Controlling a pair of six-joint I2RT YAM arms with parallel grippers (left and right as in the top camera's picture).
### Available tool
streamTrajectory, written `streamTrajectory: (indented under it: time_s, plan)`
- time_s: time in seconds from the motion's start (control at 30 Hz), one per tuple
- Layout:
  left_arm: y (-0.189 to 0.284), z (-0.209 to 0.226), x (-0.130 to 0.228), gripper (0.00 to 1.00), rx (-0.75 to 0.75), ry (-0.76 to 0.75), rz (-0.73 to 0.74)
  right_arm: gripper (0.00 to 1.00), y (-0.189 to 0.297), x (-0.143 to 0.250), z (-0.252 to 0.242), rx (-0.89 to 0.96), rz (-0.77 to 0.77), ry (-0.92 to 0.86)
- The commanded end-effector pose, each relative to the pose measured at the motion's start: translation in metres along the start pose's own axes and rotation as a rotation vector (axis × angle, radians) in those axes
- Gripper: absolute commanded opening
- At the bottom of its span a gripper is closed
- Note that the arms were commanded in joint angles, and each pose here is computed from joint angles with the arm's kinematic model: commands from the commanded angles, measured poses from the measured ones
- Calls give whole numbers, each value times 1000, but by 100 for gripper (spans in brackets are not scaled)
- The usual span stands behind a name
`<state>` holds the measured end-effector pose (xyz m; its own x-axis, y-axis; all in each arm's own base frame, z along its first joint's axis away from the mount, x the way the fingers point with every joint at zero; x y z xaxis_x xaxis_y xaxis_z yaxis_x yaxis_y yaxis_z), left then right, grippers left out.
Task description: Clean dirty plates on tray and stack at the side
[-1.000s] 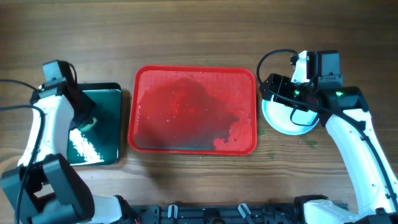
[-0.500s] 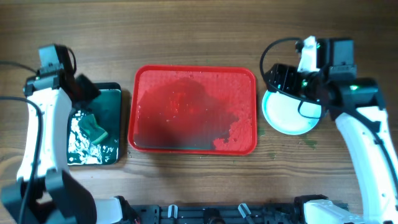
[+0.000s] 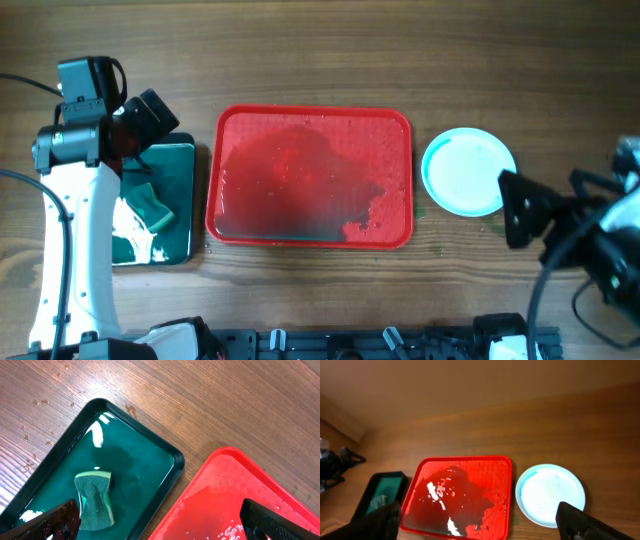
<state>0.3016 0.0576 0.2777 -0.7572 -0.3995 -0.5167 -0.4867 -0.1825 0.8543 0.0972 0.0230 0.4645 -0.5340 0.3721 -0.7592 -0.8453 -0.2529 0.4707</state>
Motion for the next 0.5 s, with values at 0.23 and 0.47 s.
streamTrajectory:
  time_s: [0.23, 0.47]
  plan:
    - [2, -2, -1, 100, 11, -6, -6, 100, -15, 21, -28, 109, -173, 150]
    - [2, -2, -1, 100, 11, -6, -6, 100, -96, 115, -87, -35, -488, 266]
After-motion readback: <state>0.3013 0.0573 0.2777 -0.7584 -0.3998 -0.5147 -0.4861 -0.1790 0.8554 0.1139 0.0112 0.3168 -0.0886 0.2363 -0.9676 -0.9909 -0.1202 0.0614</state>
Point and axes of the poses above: each gripper's point midway between its finger pads, its own y axis back along the fingers, its own z axis along the line the jaws close on, x = y × z, the point moved 9 cm from there along y, back along the fingers, and after that the axes turned 11 degrees about -y, right-handed, at the moved point
